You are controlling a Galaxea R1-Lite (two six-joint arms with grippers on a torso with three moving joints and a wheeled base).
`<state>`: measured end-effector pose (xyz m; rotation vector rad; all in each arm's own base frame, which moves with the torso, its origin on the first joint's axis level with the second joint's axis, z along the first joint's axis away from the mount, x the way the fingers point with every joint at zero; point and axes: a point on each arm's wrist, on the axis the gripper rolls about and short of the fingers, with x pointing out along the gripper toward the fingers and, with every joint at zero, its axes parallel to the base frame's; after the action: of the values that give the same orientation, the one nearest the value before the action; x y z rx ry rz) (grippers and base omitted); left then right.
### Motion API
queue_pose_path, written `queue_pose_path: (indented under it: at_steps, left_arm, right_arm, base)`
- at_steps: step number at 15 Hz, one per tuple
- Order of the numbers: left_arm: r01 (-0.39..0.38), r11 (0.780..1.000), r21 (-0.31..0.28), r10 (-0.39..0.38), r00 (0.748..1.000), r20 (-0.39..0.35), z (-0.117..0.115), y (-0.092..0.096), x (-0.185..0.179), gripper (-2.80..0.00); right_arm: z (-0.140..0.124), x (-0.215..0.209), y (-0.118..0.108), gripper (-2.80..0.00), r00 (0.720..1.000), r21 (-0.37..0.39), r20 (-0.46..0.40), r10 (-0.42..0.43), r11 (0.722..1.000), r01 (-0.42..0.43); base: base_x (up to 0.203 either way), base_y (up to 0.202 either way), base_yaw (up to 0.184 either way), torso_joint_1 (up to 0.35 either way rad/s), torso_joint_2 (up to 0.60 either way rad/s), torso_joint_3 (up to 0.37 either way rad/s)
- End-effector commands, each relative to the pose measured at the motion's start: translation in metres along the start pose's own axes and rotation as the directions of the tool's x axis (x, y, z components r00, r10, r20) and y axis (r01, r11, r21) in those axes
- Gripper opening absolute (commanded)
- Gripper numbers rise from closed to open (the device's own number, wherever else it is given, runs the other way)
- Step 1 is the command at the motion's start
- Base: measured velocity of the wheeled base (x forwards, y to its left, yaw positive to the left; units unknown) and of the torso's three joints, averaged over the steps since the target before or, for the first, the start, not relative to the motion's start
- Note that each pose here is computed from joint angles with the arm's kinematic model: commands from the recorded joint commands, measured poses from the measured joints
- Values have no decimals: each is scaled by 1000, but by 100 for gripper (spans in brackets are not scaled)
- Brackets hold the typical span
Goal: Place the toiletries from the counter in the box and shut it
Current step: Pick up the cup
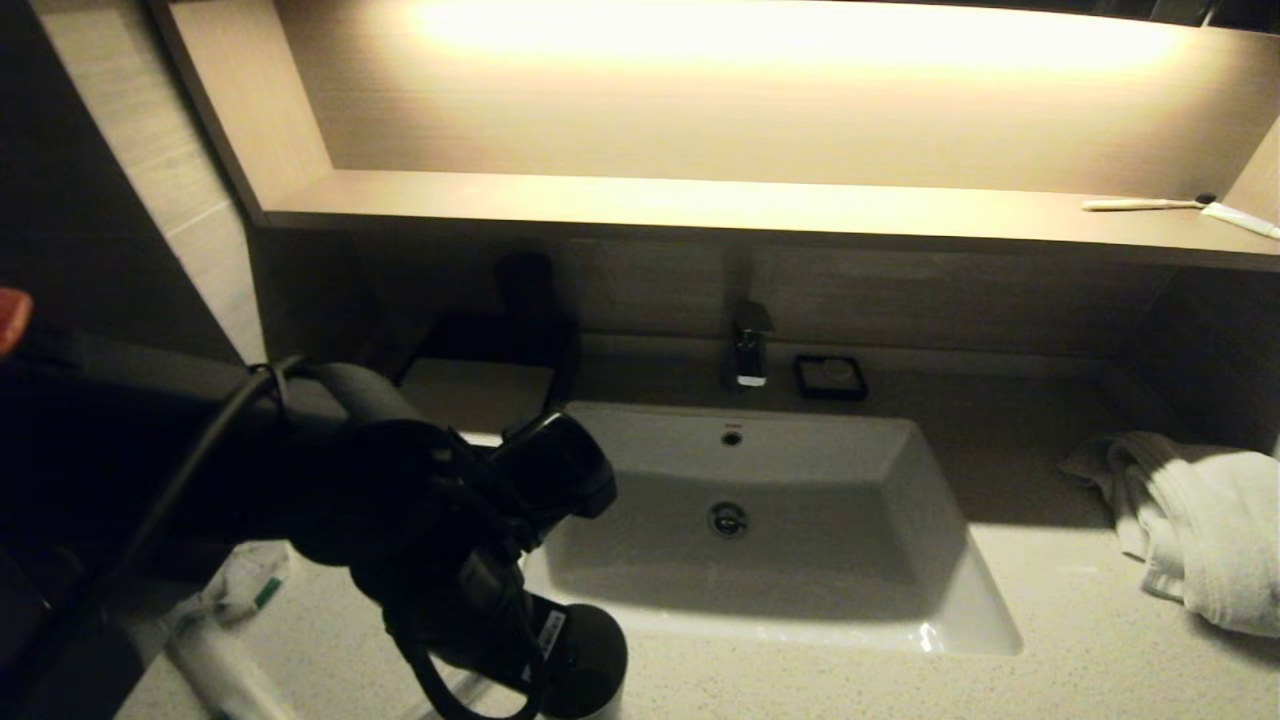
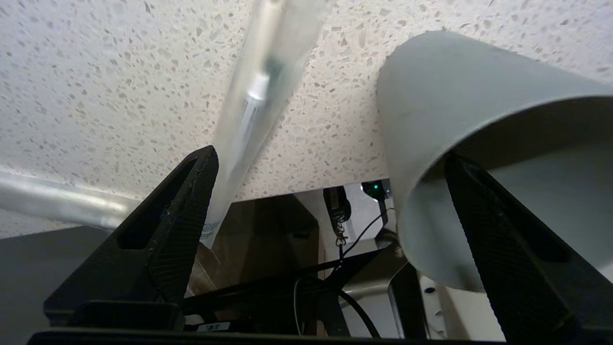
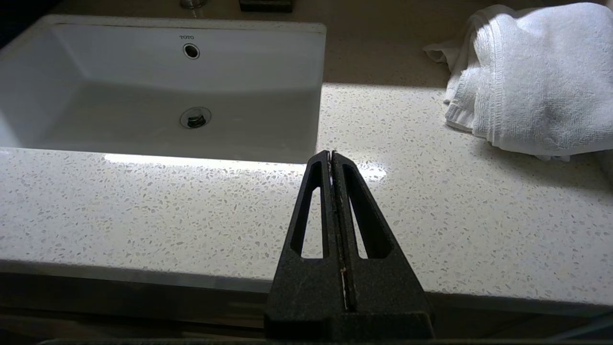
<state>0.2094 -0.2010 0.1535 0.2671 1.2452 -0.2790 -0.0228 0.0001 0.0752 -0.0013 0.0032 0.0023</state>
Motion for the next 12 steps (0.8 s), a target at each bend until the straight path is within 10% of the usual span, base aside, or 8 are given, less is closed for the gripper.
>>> queue_pose_path:
  at_steps: [1, 12]
  left_arm:
    - [-4, 1000, 0, 4, 1000, -10, -2, 1, 1, -280]
    - [62, 998, -30, -57, 988, 142, -20, 19, -60, -280]
  right_arm:
    - [0, 0, 0, -280, 1000, 0, 0, 1, 1000, -1]
    - [0, 0, 0, -280, 1000, 0, 0, 1, 1000, -1]
  base:
    - [0, 0, 0, 0, 0, 0]
    - [0, 0, 0, 0, 0, 0]
